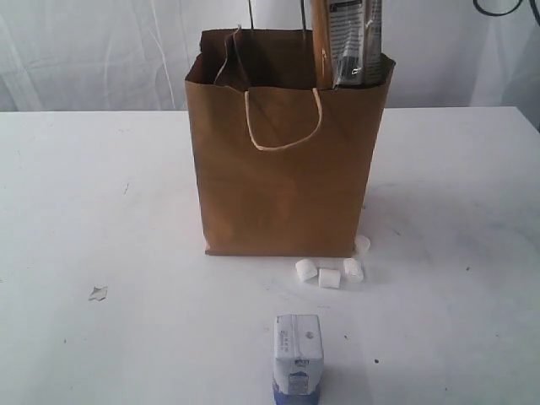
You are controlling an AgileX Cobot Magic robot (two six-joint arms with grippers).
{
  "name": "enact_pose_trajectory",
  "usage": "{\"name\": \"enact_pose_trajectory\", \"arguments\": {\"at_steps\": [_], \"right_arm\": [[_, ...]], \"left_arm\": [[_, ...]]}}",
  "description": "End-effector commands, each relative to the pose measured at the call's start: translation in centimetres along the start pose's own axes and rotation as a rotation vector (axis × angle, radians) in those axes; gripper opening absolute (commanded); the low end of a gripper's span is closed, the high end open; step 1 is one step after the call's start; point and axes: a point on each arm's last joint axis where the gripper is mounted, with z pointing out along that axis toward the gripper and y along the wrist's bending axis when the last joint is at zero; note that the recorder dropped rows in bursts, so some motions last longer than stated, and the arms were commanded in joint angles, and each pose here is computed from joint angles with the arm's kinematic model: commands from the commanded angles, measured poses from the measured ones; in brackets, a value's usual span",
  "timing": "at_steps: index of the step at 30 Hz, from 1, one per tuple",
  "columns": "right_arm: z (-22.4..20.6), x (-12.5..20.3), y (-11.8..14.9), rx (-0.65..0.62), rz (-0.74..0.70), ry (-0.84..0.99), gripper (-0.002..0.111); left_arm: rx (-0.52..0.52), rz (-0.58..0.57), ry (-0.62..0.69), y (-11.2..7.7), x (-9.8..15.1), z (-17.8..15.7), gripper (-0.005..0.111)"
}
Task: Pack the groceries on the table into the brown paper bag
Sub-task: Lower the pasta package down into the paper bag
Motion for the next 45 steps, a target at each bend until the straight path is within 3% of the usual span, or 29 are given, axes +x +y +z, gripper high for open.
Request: {"name": "enact_pose_trajectory", "arguments": {"at_steps": [1, 16, 25, 32, 36, 40, 45], "right_arm": [[0.9, -0.6, 1.2, -0.052, -0.031, -0.011, 0.000], [0.9, -0.7, 1.0, -0.026, -0.032, -0.024, 0.000], [1.1, -0.9, 0.5, 0.017, -0.168, -0.053, 0.000], [1.0, -0.6, 1.0, -0.050, -0.448, -0.039, 0.000], [1.0, -0.9, -0.3, 0.086, -0.524, -0.051, 0.000], [1.7, 0.3, -1.6, 0.091, -0.503, -0.053, 0.000], [2.3, 0.6, -2.3, 0.048, -0.499, -0.187, 0.000]], "left_arm": [[-0.001, -0.007, -0.005, 0.0, 0.1, 0.0, 0.000], [-0.001, -0.007, -0.005, 0.0, 0.1, 0.0, 0.000], [-0.001, -0.007, -0.005, 0.0, 0.1, 0.0, 0.000], [-0.001, -0.007, -0.005, 0.0, 0.1, 0.0, 0.000], [-0.001, -0.007, -0.005, 0.0, 0.1, 0.0, 0.000], [-0.001, -0.007, -0.005, 0.0, 0.1, 0.0, 0.000], [-0.001, -0.007, -0.005, 0.0, 0.1, 0.0, 0.000]]}}
